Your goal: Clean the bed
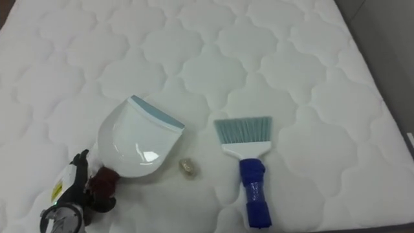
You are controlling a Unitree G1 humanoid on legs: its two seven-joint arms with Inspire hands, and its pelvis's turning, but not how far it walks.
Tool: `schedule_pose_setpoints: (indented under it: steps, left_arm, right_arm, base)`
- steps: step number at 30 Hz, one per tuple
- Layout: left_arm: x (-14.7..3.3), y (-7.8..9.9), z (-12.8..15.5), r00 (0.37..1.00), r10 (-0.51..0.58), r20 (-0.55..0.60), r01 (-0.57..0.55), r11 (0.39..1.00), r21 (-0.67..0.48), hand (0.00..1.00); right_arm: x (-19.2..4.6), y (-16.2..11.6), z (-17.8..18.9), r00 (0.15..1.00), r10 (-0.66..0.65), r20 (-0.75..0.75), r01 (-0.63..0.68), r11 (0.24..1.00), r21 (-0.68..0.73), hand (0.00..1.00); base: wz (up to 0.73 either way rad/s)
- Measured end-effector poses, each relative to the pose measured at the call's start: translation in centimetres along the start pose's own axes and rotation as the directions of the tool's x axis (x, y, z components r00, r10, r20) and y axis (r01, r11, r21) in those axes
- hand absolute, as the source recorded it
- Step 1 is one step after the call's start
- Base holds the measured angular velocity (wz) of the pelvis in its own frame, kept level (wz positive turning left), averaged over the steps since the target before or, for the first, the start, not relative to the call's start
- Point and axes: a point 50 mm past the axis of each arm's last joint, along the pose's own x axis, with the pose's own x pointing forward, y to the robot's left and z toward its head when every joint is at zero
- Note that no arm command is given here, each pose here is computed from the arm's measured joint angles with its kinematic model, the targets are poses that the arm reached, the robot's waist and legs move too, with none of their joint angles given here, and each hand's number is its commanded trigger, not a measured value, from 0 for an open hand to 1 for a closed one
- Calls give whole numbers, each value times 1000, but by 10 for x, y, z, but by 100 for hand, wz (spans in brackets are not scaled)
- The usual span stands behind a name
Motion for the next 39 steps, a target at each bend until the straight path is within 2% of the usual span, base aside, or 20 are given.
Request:
schedule_pose_setpoints:
  steps: [7,13,19,28,35,37,38,39]
  left_arm:
    - [-3,-2,-6,1000,-13,-21,13,1000,8,0]
    - [-10,-11,-14,993,-107,-57,108,994,11,0]
    - [-11,-16,-18,985,-152,-83,153,988,9,0]
    - [1,-13,-13,982,-147,-121,146,989,-17,0]
    - [16,-5,4,978,-130,-161,108,984,-143,0]
    - [19,-3,6,977,-127,-171,99,982,-161,56]
    - [20,-2,6,976,-125,-178,94,980,-177,100]
    - [20,-2,7,976,-125,-178,93,979,-179,100]
  right_arm:
    - [0,0,-3,1000,0,-14,0,1000,-2,0]
    - [0,0,-3,1000,0,-15,0,1000,0,0]
    - [0,0,0,1000,3,-5,-3,1000,-8,0]
    - [0,2,3,1000,11,7,-11,999,-39,0]
    - [0,1,2,1000,3,-1,-3,999,-34,0]
    - [1,1,5,1000,0,7,0,999,-35,0]
    - [1,0,6,1000,-4,10,5,999,-34,0]
    - [1,0,6,1000,-8,10,8,999,-34,0]
  base:
    - [0]
    - [0]
    - [-1]
    - [1]
    - [8]
    - [4]
    - [0]
    - [0]
